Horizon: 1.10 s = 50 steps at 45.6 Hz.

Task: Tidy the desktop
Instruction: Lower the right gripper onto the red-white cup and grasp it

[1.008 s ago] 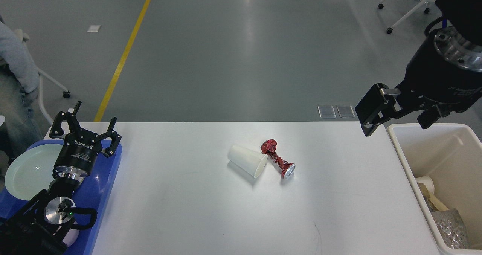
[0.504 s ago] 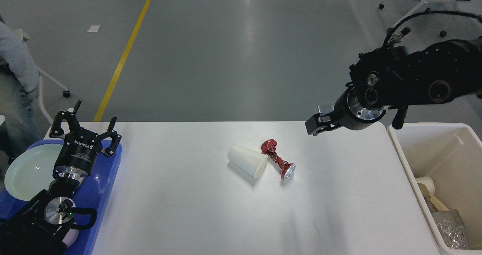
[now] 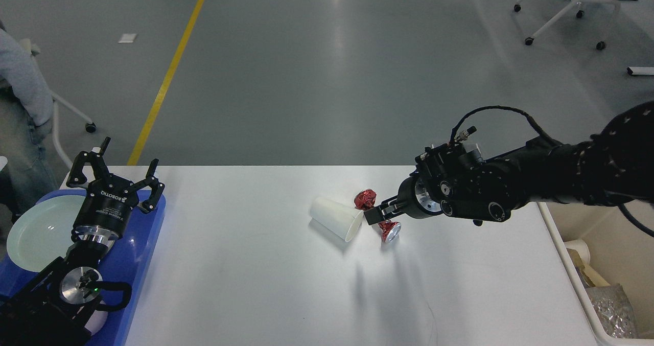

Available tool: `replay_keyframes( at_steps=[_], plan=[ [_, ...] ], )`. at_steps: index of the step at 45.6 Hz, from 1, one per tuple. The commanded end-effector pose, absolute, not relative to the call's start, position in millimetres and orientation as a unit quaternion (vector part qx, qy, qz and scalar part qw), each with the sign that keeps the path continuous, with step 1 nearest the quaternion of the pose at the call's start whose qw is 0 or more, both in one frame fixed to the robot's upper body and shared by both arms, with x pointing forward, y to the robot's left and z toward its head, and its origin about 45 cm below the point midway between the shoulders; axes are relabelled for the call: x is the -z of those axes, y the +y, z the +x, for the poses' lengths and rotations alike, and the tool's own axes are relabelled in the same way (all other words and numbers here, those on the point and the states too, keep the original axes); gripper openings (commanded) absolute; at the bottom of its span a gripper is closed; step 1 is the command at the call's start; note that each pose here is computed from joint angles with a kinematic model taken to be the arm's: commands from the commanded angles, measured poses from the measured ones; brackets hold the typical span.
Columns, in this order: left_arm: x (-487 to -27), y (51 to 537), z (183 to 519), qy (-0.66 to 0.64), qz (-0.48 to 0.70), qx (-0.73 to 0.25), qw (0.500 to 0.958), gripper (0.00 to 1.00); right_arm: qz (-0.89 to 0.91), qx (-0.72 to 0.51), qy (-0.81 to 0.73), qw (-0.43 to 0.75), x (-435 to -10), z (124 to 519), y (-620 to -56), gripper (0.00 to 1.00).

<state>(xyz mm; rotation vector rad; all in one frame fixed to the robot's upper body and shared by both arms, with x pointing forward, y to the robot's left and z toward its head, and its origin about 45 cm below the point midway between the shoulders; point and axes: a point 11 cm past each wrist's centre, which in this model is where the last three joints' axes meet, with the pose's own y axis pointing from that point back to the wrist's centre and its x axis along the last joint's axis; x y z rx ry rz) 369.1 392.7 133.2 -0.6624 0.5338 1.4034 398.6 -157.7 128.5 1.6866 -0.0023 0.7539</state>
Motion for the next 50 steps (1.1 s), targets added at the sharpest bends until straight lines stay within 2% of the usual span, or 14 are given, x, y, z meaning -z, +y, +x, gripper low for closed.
replay_keyframes(
  at_steps=[1, 9, 40, 43, 47, 50],
  plan=[
    [-133, 393, 369, 0.238, -0.295, -0.626, 0.682, 0.96, 0.714, -0.338, -0.033, 0.612, -105, 412, -161, 0.93],
    [-133, 393, 369, 0.238, -0.295, -0.626, 0.682, 0.96, 0.696, -0.363, -0.031, 0.619, -70, 400, -166, 0.93],
    [-133, 393, 369, 0.238, -0.295, -0.626, 0.682, 0.96, 0.701, -0.354, -0.045, 0.618, -48, 385, -164, 0.96],
    [-133, 392, 369, 0.238, -0.296, -0.625, 0.682, 0.96, 0.701, -0.354, -0.045, 0.618, -48, 385, -164, 0.93],
    [-133, 392, 369, 0.238, -0.296, -0.625, 0.682, 0.96, 0.700, -0.355, -0.044, 0.618, -48, 386, -164, 0.84],
    [-133, 393, 369, 0.238, -0.295, -0.625, 0.682, 0.96, 0.700, -0.355, -0.045, 0.618, -48, 386, -165, 0.84]
  ],
)
